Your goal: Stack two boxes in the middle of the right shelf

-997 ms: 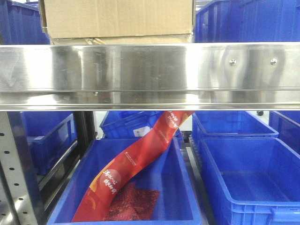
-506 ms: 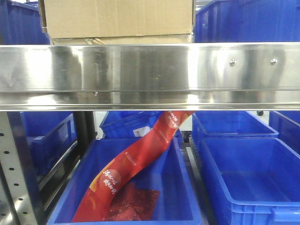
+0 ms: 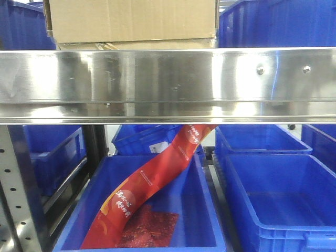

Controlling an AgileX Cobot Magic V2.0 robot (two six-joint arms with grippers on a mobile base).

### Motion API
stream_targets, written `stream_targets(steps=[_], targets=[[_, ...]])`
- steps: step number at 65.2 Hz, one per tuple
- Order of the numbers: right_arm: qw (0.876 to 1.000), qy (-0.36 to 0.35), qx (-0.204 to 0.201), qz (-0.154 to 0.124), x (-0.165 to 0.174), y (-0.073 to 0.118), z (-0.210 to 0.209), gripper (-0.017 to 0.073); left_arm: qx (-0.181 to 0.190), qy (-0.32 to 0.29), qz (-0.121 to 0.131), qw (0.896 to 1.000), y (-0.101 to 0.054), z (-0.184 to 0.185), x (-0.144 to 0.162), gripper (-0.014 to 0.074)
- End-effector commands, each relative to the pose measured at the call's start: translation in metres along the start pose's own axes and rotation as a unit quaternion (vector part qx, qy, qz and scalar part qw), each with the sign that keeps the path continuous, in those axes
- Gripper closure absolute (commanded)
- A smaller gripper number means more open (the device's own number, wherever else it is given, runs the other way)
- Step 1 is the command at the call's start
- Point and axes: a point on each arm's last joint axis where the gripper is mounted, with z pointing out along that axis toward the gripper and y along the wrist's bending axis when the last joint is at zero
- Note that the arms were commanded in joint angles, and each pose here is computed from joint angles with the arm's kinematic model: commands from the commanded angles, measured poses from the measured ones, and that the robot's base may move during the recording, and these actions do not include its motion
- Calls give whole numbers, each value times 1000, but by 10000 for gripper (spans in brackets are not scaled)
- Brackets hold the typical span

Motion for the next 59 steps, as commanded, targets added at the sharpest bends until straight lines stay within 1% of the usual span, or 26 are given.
stream_targets(steps=[1,11,21,59], targets=[[1000,0,3,-4,3,0,-3,721,2,-7,-4,1000,0,-1,-1,705],[1000,-7,3,-5,2,0,-3,721,3,-8,-4,1000,0,-1,-1,705],[999,-35,4,-6,-3,-1,-3,721,2,-7,-4,1000,0,-1,-1,705],[999,-35,4,-6,-3,-1,-3,721,2,-6,-4,1000,0,-1,0,705]])
